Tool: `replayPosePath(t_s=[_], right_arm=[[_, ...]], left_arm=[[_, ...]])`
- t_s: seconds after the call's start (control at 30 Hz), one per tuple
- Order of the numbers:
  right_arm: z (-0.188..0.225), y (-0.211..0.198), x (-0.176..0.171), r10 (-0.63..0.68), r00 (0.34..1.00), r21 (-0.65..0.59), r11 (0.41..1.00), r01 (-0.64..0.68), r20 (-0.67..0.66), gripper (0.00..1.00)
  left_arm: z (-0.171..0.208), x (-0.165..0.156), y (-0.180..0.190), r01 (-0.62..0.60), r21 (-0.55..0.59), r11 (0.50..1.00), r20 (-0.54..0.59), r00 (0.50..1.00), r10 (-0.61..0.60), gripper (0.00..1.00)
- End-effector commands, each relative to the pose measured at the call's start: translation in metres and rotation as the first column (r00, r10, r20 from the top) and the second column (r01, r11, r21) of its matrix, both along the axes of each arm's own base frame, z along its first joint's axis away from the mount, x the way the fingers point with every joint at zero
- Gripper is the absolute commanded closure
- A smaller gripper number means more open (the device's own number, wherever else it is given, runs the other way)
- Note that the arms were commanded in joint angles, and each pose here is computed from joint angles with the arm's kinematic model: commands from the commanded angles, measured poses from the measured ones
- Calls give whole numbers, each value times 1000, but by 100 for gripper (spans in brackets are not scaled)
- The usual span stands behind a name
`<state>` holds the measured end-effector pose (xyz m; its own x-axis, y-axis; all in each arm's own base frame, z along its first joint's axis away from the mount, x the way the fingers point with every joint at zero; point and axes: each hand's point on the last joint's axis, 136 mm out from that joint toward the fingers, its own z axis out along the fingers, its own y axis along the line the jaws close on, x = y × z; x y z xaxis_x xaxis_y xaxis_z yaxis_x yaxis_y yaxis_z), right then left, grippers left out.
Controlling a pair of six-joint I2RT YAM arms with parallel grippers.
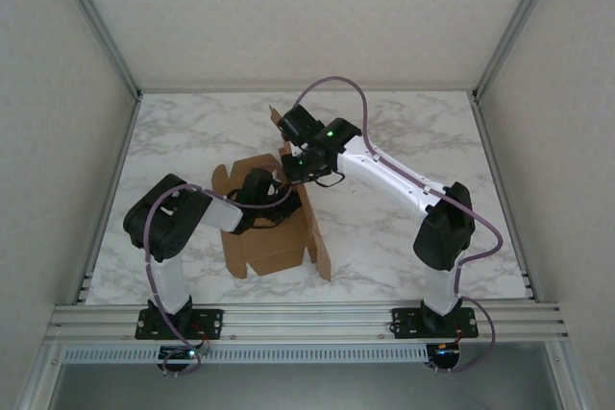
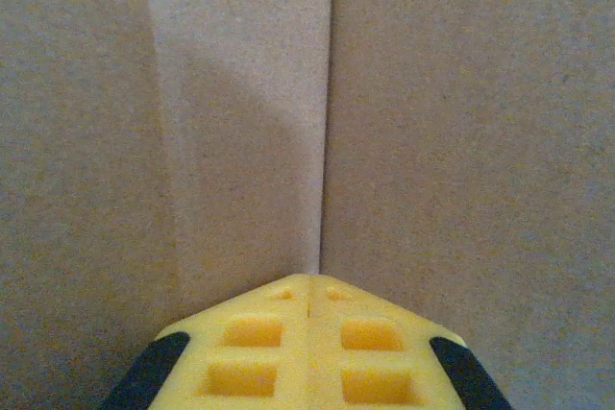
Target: Fold the paper box
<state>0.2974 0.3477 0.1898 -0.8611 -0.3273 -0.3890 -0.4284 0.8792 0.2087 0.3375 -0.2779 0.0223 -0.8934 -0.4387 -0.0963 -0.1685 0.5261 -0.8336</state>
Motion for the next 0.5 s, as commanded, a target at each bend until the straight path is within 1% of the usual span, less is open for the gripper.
replayPosePath(t_s=[0.0, 0.07, 0.2, 0.37, 0.47], right_arm=[[-17, 3, -11, -1, 997, 7, 1000, 1, -73, 89], [-22, 12, -17, 16, 993, 52, 999, -10, -114, 89], [-30, 10, -17, 5, 992, 49, 999, 2, -125, 89], [-34, -5, -12, -27, 995, 2, 1000, 28, -99, 90], [-38, -12, -11, -39, 994, -5, 999, 39, -104, 90]], left_arm=[[-25, -10, 13, -23, 40, 999, -71, 997, 26, 100], [-26, -10, 14, -26, 41, 999, -75, 997, 29, 100], [-26, -10, 16, -33, 39, 999, -80, 996, 36, 100], [-20, -10, 21, -44, 44, 998, -74, 996, 47, 100], [-15, -10, 24, -45, 49, 998, -68, 997, 49, 100]])
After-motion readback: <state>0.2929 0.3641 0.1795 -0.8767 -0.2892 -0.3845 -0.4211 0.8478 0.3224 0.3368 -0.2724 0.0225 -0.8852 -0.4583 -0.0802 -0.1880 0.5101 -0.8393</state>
